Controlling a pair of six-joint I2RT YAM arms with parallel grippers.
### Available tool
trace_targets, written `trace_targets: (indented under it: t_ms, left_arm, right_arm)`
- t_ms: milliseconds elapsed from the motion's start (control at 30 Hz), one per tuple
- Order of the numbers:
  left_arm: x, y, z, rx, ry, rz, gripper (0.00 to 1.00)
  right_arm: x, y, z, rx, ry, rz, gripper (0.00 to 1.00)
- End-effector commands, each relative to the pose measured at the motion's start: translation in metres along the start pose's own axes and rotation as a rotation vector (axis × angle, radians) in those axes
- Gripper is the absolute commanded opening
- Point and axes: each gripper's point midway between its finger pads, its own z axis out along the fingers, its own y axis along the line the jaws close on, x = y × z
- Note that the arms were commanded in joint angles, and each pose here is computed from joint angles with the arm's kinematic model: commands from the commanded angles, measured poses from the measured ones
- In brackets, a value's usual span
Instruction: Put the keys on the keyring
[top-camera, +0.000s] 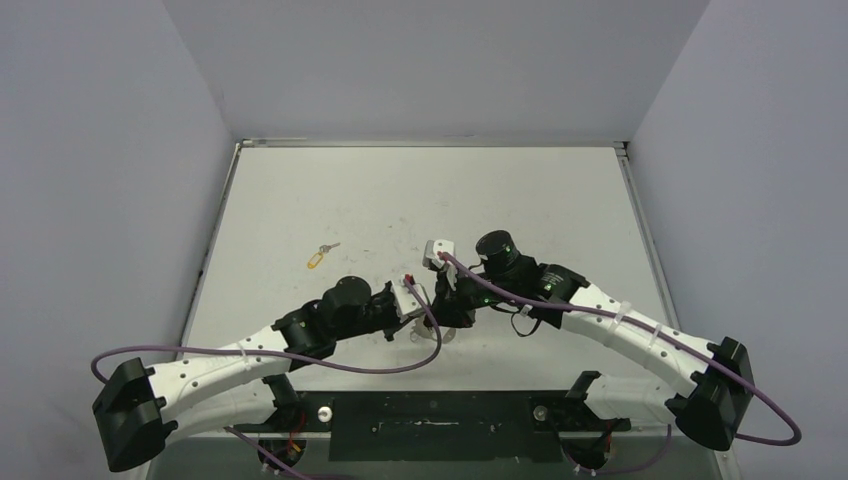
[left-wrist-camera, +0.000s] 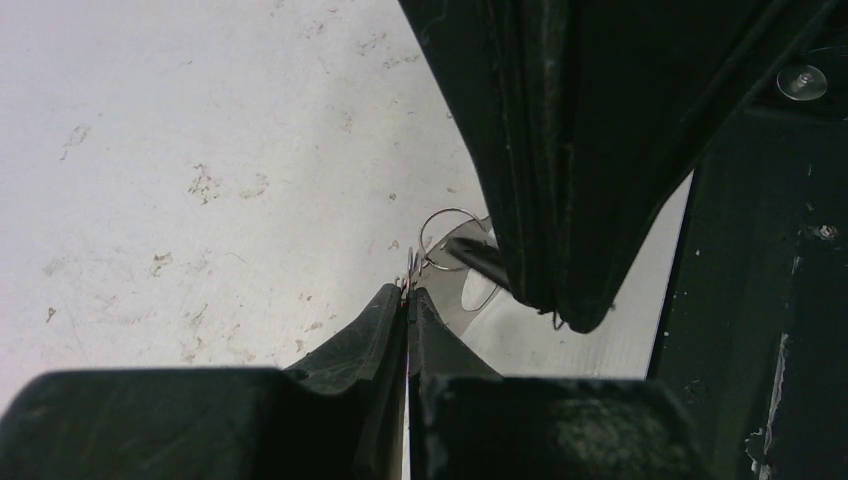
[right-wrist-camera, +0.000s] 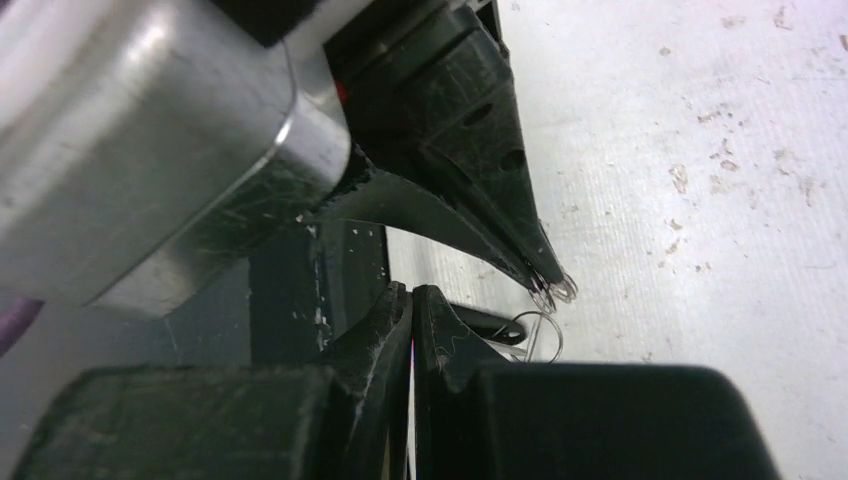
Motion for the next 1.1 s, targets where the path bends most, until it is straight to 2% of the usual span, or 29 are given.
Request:
trace_targets:
  t_ms: [0,333,700,867,1067]
  left_arm:
    - [-0.024,0.003,-0.003,-0.019,-0.092,0.025,0.0]
    - [-0.025,0.0,-0.005,-0.013,-0.101,0.037,0.0]
    - [-0.025,-0.003,-0.006,-0.004,-0.106,0.054,0.0]
    - [-0.026,-0.003,-0.006,-0.003,-0.109,0.051,0.0]
    - [-0.028,-0.004,-0.006,-0.002,-0.118,0.033,0.0]
  right_arm:
    - [-0.026,0.015,0.005,-0.093,-0.085,-0.001,0.0]
    - [-0.033,0.004,0.004,-0.027,-0.104,0.003,0.0]
    - [-0.047,-0.033,-0.053,0.211,-0.211,0.015,0.0]
    - [-0.029,-0.05,-0.053,0.264,-0.149,0.031,0.0]
    - [-0.002,-0.048,-0.029,0.181,-0.068,0.022,0.0]
